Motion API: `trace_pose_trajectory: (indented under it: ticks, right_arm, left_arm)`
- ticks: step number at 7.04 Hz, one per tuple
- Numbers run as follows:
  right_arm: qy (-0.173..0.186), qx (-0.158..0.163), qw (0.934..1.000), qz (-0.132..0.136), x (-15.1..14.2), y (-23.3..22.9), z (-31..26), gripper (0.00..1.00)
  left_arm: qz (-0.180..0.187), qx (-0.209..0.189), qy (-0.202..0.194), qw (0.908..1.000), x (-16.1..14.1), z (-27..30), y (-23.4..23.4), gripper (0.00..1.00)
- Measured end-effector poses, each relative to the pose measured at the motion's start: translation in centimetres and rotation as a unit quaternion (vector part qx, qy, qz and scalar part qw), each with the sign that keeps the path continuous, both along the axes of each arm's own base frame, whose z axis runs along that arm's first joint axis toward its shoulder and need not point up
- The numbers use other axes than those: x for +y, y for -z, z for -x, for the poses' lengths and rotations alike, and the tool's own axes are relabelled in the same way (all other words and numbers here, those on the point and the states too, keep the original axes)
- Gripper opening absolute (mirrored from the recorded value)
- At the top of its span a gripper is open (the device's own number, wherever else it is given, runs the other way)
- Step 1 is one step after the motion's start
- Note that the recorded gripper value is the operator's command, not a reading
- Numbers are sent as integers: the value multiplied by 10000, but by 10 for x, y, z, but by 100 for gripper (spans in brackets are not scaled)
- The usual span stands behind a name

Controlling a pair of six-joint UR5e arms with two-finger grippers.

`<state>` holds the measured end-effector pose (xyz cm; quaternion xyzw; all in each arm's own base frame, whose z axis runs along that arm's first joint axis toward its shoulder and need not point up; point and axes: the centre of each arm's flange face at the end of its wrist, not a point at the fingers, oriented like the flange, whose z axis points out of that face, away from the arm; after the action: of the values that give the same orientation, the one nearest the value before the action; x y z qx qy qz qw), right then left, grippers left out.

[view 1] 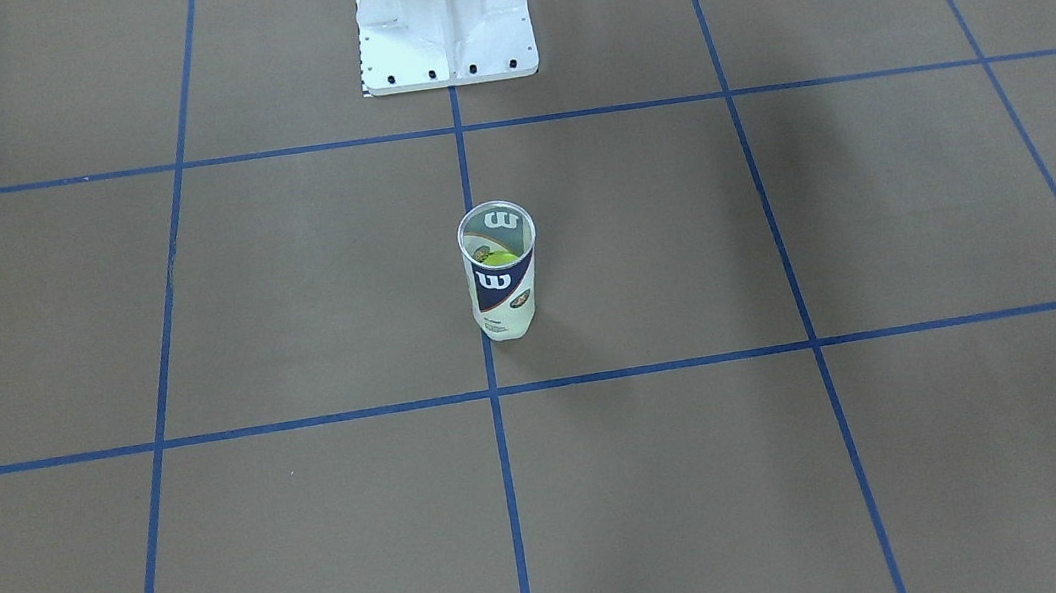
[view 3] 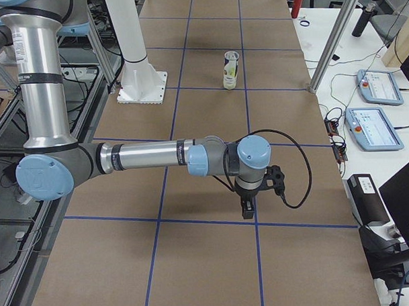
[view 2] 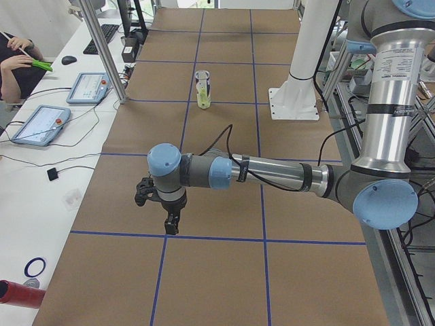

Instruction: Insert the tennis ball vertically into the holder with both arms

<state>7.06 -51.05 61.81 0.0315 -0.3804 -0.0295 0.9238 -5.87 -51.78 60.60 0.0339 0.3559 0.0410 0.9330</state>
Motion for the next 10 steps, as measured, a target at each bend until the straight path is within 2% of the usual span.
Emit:
trace_pose_trajectory:
  ticks: [5, 10]
  right_arm:
    - [5, -41, 10000, 78, 23, -9, 1, 100]
    - [-1, -54, 10000, 49, 25, -5, 1, 100]
  left_arm:
    - [-76, 4, 0, 10000, -1, 0, 8, 100]
    - [-49, 25, -2, 10000, 1, 0, 5, 100]
